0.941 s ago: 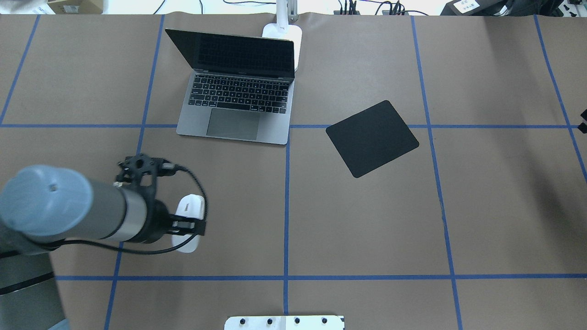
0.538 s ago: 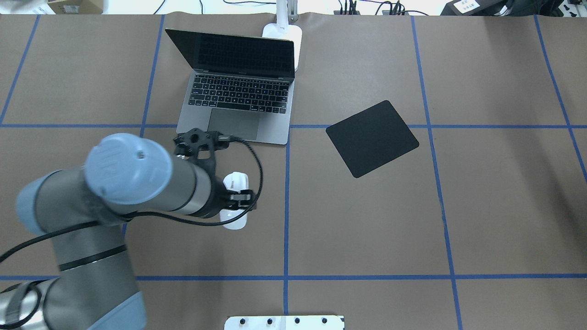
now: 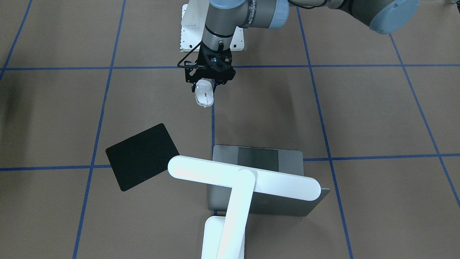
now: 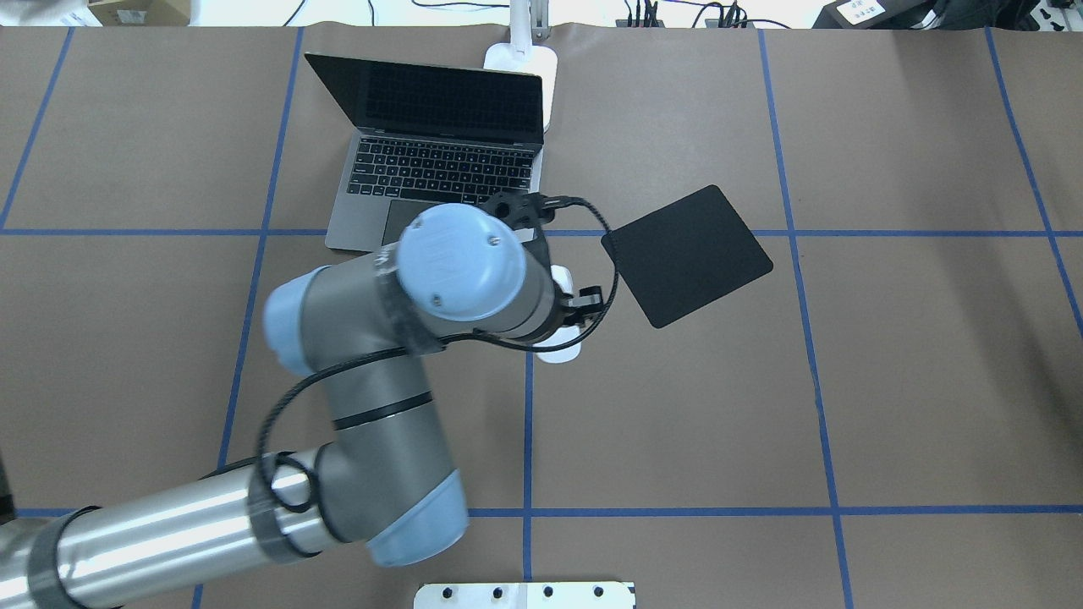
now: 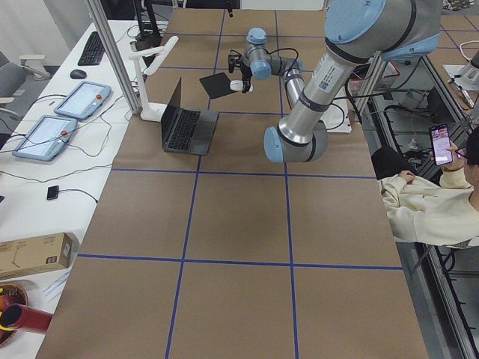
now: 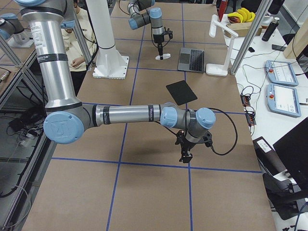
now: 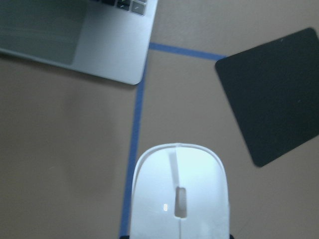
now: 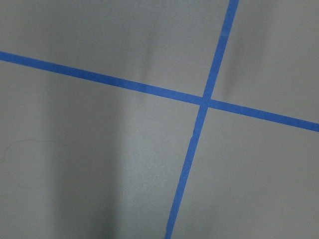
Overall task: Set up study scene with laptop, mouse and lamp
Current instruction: 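Carry the white mouse with the left gripper onto the black mouse pad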
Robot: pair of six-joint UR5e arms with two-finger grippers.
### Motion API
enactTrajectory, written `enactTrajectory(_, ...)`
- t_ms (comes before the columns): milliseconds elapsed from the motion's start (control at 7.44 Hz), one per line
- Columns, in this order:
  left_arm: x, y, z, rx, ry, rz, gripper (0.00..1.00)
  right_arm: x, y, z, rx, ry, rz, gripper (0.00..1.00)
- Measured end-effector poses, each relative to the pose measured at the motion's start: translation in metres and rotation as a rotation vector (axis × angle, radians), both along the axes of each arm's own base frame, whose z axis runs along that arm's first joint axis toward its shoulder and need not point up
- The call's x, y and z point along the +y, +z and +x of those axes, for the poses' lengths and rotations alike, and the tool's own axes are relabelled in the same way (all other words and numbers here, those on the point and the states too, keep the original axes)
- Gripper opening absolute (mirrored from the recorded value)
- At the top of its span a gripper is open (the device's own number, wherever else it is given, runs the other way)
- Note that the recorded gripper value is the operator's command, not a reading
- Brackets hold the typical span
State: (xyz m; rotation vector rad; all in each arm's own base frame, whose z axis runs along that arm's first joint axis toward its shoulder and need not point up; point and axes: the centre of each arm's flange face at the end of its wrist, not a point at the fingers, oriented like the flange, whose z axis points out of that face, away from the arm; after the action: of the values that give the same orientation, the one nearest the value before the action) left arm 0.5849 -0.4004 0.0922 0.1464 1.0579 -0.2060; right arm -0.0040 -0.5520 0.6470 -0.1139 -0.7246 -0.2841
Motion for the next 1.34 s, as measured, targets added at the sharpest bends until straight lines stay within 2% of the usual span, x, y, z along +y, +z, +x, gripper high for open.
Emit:
enactTrajectory(403,-0.034,-0.024,0.082,0.026,-0.143,0.013,0.29,0.003,0.004,0.001,-0.002,0.004,0.015,1.0)
enactTrajectory(806,-0.026,-0.036,0.125,0.047,-0.294,0.092,0.29,0.0,0.001,0.004,-0.004,0.011,0.04,1.0)
enactTrajectory(941,-0.019,-0.038,0.137,0.045,-0.352,0.12,0.33,0.0,0.001,0.006,-0.005,0.013,0.044,1.0)
enactTrajectory(1209,-0.01,-0.027,0.159,0.028,-0.443,0.16,0.78,0.0,0.0,0.006,-0.008,0.015,0.047,1.0)
enactTrajectory(1344,-0.007,-0.025,0.165,0.024,-0.468,0.175,0.89,-0.001,-0.001,0.007,-0.009,0.017,0.047,1.0)
